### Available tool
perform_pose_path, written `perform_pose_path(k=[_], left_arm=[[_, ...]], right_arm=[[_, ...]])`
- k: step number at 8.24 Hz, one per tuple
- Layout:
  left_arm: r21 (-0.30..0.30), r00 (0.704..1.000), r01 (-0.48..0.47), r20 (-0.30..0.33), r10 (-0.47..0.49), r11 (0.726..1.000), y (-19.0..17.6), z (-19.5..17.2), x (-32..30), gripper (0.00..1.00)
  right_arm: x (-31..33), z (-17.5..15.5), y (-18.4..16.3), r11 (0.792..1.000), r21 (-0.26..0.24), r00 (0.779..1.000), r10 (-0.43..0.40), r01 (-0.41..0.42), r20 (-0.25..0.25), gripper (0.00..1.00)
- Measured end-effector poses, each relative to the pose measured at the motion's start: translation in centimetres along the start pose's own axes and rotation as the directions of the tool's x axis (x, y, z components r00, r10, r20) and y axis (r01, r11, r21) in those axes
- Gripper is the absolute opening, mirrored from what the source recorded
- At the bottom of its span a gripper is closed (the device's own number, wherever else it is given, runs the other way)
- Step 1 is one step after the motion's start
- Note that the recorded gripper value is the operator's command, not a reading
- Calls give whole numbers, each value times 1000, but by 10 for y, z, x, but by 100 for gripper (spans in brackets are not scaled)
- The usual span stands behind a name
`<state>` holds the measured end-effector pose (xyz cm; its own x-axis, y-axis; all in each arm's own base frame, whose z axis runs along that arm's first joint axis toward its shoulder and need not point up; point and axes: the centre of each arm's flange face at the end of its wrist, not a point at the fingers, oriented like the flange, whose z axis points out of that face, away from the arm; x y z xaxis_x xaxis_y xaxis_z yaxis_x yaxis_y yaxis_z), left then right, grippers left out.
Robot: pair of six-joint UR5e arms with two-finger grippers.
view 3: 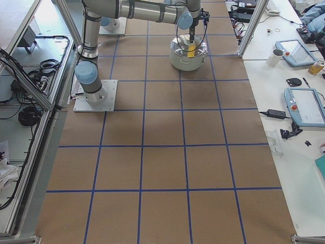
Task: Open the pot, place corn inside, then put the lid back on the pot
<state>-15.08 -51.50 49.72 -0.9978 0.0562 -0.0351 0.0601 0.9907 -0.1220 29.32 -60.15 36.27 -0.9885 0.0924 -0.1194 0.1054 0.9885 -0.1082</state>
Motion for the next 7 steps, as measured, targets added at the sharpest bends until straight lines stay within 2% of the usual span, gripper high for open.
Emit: perform_pose_path(k=[1,3,5,6,7], left_arm=[[0,1000,0,0,0,1000,0,0,0,100],[-1,1000,0,-1,0,1000,0,0,0,100],[-1,1000,0,-1,0,1000,0,0,0,100],[0,1000,-1,-2,1,1000,0,0,0,100],[1,1000,-1,-10,1,1000,0,0,1,100]], right_arm=[[2,-12,-1,1000,15,1000,-8,8,1,76],[31,-59,1,998,25,998,-54,55,-40,79],[82,-129,19,995,-5,992,-104,104,-76,80],[102,-159,34,991,-20,987,-135,134,-93,84],[114,-178,46,987,-28,980,-160,157,-122,87]])
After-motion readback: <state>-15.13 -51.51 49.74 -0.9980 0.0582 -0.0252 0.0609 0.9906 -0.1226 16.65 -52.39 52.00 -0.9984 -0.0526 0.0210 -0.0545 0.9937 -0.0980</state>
